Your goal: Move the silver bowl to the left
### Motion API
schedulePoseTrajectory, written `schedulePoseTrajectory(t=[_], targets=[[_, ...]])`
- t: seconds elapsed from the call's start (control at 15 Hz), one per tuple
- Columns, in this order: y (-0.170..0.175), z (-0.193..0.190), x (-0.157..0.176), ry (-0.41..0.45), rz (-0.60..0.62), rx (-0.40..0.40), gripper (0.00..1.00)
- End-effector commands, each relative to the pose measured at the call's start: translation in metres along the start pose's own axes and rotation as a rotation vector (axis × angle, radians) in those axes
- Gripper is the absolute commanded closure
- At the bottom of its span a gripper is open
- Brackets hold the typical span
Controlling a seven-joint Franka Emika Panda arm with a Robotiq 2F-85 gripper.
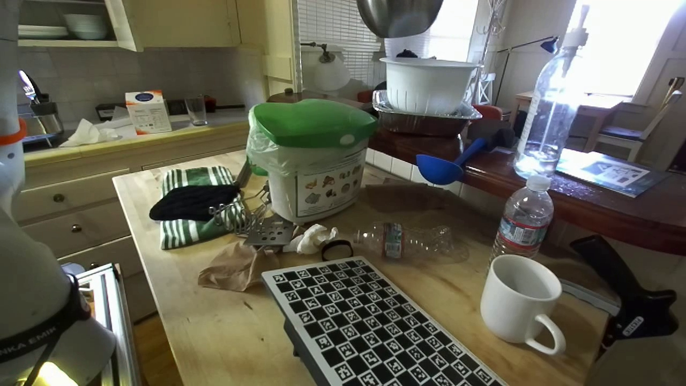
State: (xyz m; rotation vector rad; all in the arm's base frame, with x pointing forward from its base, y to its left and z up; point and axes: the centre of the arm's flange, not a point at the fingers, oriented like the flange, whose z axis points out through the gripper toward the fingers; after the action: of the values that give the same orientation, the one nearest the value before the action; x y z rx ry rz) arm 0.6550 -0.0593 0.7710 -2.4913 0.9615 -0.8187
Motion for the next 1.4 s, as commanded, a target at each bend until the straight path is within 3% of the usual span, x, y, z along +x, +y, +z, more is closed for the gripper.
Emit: schedulePoseTrajectory(t=[0.0,0.53,0.73,1.07,1.33], targets=[[-0.059,-0.021,-0.018,-0.066,-0.12,0.138,0.97],[-0.156,0.041,-0.153,-0.333,-0.478,0.237,0.97],[-0.181,0.084,-0.199,-0.356,-0.578,0.253,0.97],[-0.197,0.145,-0.23,-0.356,-0.623,0.212,0.97],[-0.186,0.176,-0.24,-0.381,-0.635,0.178,0.97]])
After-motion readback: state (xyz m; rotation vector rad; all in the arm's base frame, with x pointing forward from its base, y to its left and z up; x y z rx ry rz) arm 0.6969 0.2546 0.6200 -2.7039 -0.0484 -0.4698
